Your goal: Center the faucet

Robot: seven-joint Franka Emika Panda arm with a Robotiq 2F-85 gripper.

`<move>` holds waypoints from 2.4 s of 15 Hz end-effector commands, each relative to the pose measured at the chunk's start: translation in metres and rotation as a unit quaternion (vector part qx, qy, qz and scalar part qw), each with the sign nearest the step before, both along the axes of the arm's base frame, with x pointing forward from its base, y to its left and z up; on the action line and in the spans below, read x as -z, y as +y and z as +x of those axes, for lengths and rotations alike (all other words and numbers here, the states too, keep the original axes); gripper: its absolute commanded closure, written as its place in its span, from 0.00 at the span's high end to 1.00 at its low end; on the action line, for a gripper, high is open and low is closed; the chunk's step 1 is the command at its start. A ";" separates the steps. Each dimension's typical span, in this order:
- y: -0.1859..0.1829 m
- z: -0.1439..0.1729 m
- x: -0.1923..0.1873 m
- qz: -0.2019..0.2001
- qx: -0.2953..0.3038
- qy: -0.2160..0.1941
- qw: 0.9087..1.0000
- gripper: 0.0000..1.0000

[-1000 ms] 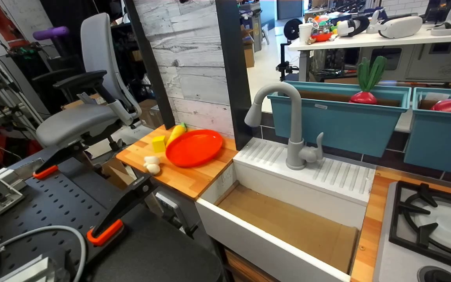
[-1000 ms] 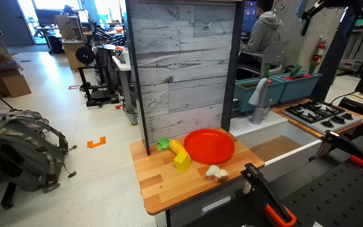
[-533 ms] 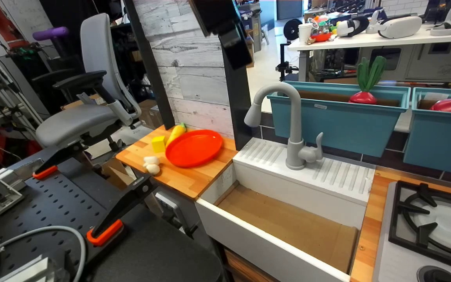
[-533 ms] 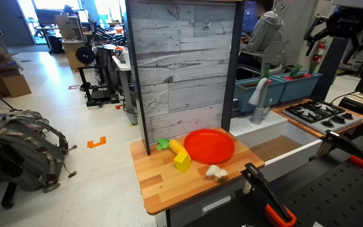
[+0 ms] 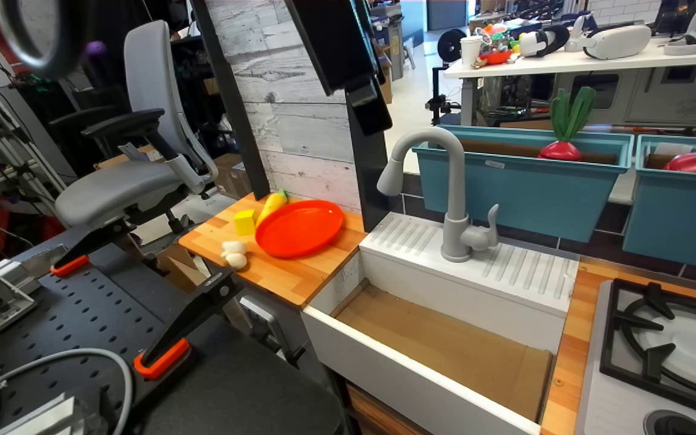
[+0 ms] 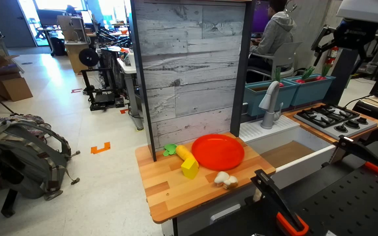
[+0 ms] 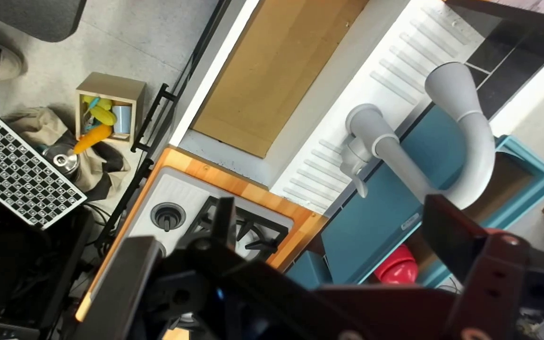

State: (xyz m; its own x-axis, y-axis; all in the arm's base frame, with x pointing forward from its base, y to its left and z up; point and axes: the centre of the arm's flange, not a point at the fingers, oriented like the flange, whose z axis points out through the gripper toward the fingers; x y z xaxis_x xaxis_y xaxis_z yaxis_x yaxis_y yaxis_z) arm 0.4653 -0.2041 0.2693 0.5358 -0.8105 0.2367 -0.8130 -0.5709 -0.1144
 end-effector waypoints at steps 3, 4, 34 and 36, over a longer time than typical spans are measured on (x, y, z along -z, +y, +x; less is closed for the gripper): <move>0.000 0.000 0.000 0.000 0.000 0.000 1.000 1.00; 0.000 0.000 0.000 0.000 0.000 0.000 1.000 1.00; 0.046 0.141 0.085 0.025 0.079 -0.012 0.996 1.00; 0.042 0.145 0.096 0.016 0.077 -0.011 0.997 0.75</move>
